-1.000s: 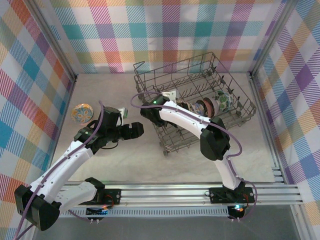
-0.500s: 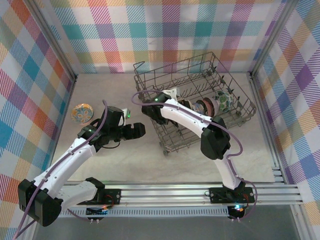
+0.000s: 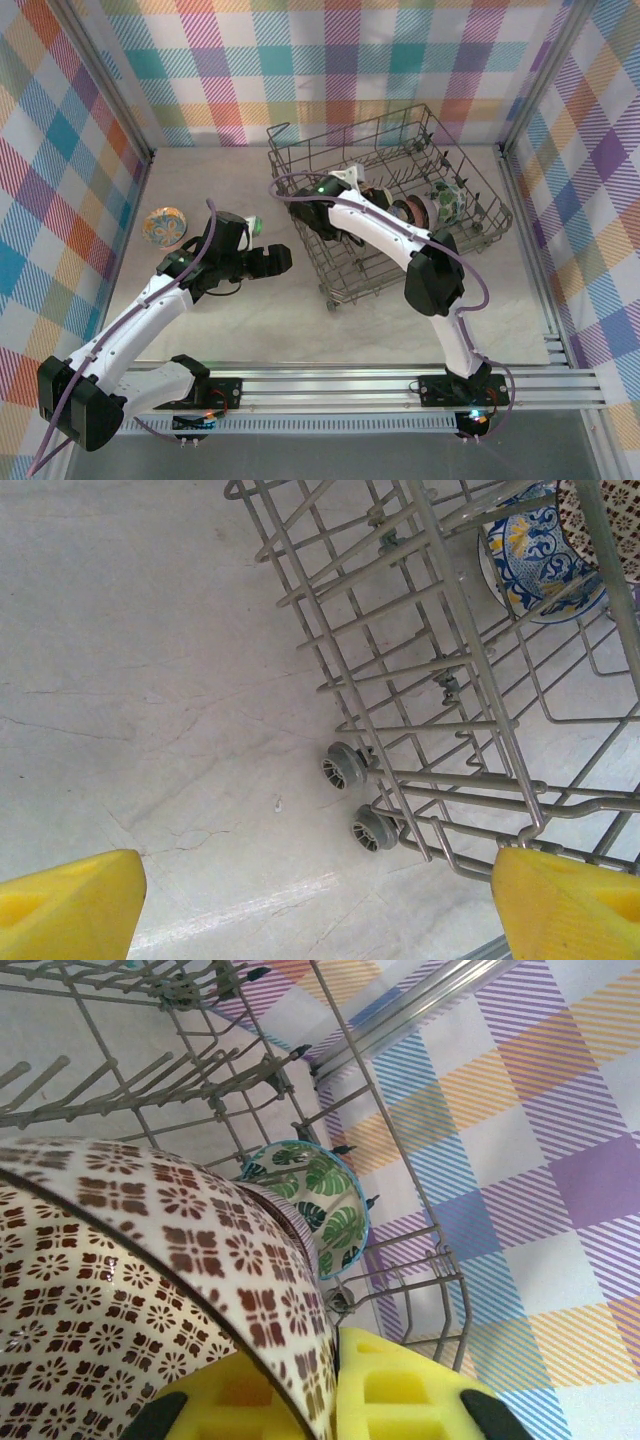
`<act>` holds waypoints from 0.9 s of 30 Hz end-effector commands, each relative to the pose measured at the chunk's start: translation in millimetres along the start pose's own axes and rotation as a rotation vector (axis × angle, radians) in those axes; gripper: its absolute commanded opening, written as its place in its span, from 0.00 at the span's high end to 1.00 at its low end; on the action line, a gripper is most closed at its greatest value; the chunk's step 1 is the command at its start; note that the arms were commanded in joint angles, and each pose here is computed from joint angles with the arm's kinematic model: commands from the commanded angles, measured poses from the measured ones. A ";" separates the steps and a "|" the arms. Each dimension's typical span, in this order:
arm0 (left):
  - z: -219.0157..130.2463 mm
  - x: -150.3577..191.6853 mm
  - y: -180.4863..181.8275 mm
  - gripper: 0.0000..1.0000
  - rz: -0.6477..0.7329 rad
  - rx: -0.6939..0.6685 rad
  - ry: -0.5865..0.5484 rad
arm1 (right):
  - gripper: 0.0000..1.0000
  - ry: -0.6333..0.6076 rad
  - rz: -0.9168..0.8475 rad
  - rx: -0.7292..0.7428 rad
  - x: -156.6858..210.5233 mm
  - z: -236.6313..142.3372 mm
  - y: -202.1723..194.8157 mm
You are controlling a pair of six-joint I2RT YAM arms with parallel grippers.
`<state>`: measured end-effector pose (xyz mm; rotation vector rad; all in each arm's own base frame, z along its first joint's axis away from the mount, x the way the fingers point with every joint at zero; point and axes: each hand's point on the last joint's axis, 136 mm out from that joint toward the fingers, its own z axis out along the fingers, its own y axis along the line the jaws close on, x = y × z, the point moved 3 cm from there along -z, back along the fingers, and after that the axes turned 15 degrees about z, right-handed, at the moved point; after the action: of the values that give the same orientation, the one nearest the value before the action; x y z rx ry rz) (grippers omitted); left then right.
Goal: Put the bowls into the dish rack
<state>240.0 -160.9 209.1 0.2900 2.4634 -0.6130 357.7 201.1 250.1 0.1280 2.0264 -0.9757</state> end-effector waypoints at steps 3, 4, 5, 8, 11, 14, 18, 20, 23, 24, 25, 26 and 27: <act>-0.1 -0.1 -0.8 0.11 0.016 0.020 -0.004 | 1.00 -0.026 -0.223 0.106 10.8 7.1 -22.1; 0.2 0.1 -0.7 0.11 0.017 0.020 -0.003 | 1.00 -0.031 -0.232 0.112 12.5 8.1 -21.0; 0.4 0.3 -0.4 0.11 0.015 0.019 -0.003 | 1.00 -0.030 -0.239 0.118 14.0 10.0 -21.5; 0.3 1.3 -0.2 0.11 0.014 0.019 -0.002 | 1.00 -0.025 -0.230 0.126 16.2 13.0 -28.7; 0.8 1.7 -0.4 0.11 0.013 0.022 0.000 | 1.00 -0.020 -0.216 0.132 16.5 15.1 -37.4; 1.8 2.1 -0.4 0.11 0.012 0.022 0.003 | 1.00 -0.015 -0.214 0.140 16.9 17.8 -44.8; 2.3 2.9 0.6 0.11 0.010 0.019 0.006 | 1.00 -0.016 -0.208 0.142 17.4 17.4 -53.7; 2.4 2.9 0.0 0.11 0.008 0.022 0.005 | 1.00 -0.015 -0.195 0.138 16.5 16.1 -59.7; 3.3 2.3 -0.1 0.11 0.004 0.024 0.003 | 1.00 -0.027 -0.200 0.123 15.4 9.2 -61.4; 3.7 1.8 -0.5 0.11 0.006 0.026 0.003 | 1.00 -0.033 -0.203 0.117 15.5 6.5 -60.9; 3.4 0.5 -0.7 0.11 0.003 0.026 0.000 | 1.00 -0.037 -0.208 0.114 15.9 4.7 -60.9; 3.4 -0.4 -1.4 0.11 0.005 0.028 -0.002 | 1.00 -0.039 -0.208 0.108 16.6 2.2 -61.6; 2.5 -2.2 -1.9 0.11 0.006 0.027 -0.006 | 1.00 -0.036 -0.203 0.103 17.1 0.7 -63.1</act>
<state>238.8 -163.0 207.6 0.2977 2.4659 -0.6338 338.2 177.0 254.9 0.1329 2.0030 -0.9868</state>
